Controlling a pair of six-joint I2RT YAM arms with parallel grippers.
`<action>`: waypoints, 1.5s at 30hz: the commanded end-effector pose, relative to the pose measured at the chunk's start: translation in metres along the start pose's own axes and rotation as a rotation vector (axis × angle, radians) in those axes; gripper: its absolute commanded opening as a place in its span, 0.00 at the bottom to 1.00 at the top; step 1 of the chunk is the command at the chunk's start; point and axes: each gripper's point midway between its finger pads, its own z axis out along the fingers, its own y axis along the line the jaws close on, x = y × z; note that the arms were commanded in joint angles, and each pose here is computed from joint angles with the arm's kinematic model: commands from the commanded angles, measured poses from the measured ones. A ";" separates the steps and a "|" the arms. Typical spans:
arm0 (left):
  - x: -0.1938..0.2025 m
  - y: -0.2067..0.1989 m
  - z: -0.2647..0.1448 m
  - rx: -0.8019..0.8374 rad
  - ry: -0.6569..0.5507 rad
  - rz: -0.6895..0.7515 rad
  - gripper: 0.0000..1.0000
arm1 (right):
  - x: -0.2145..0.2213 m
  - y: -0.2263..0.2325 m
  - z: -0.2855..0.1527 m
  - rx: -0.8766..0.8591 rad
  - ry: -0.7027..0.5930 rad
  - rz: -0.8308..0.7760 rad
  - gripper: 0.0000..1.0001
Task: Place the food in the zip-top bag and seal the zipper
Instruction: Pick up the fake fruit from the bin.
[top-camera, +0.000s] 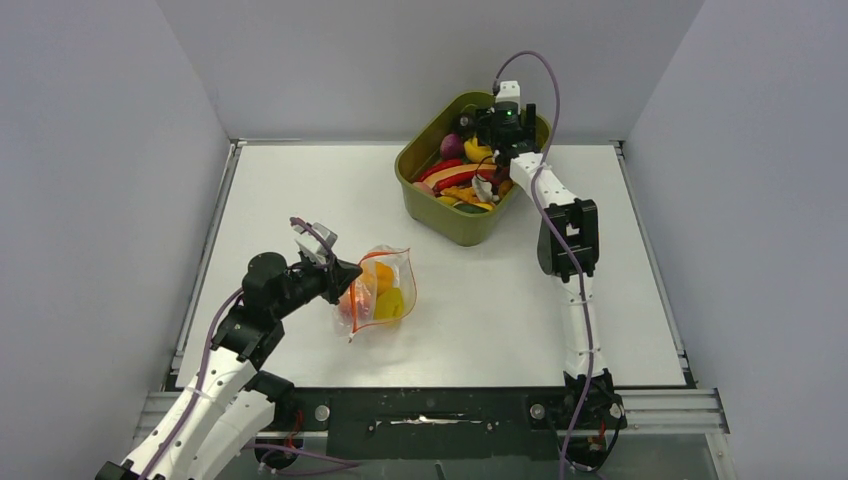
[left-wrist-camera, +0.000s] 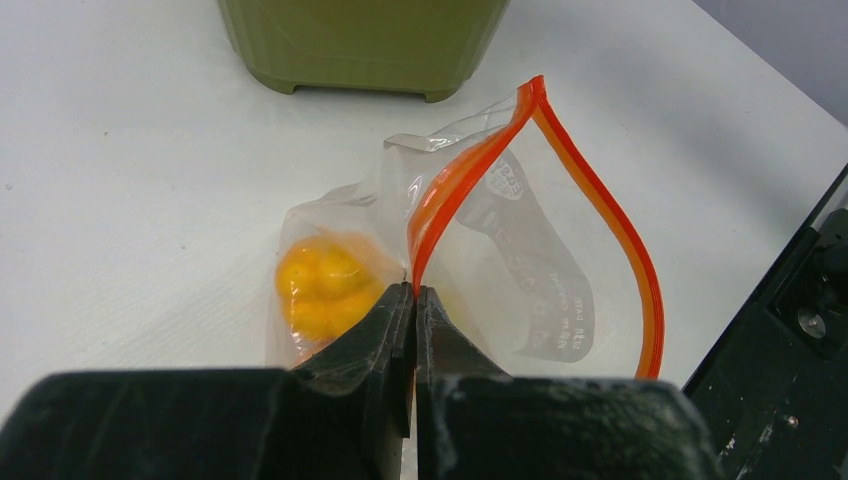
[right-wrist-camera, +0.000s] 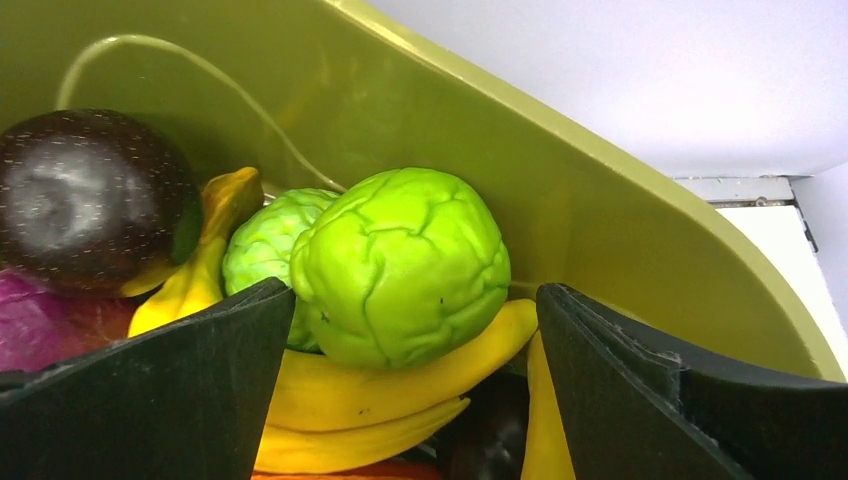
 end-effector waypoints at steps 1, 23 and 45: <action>-0.014 -0.005 0.001 0.026 -0.045 0.035 0.00 | -0.042 -0.013 0.005 0.034 -0.132 0.052 0.93; -0.015 -0.008 -0.001 0.035 -0.051 0.037 0.00 | -0.065 -0.004 -0.040 -0.126 -0.210 -0.009 0.52; -0.029 -0.015 0.000 0.050 -0.090 -0.084 0.00 | -0.094 -0.007 -0.207 -0.443 -0.244 0.073 0.45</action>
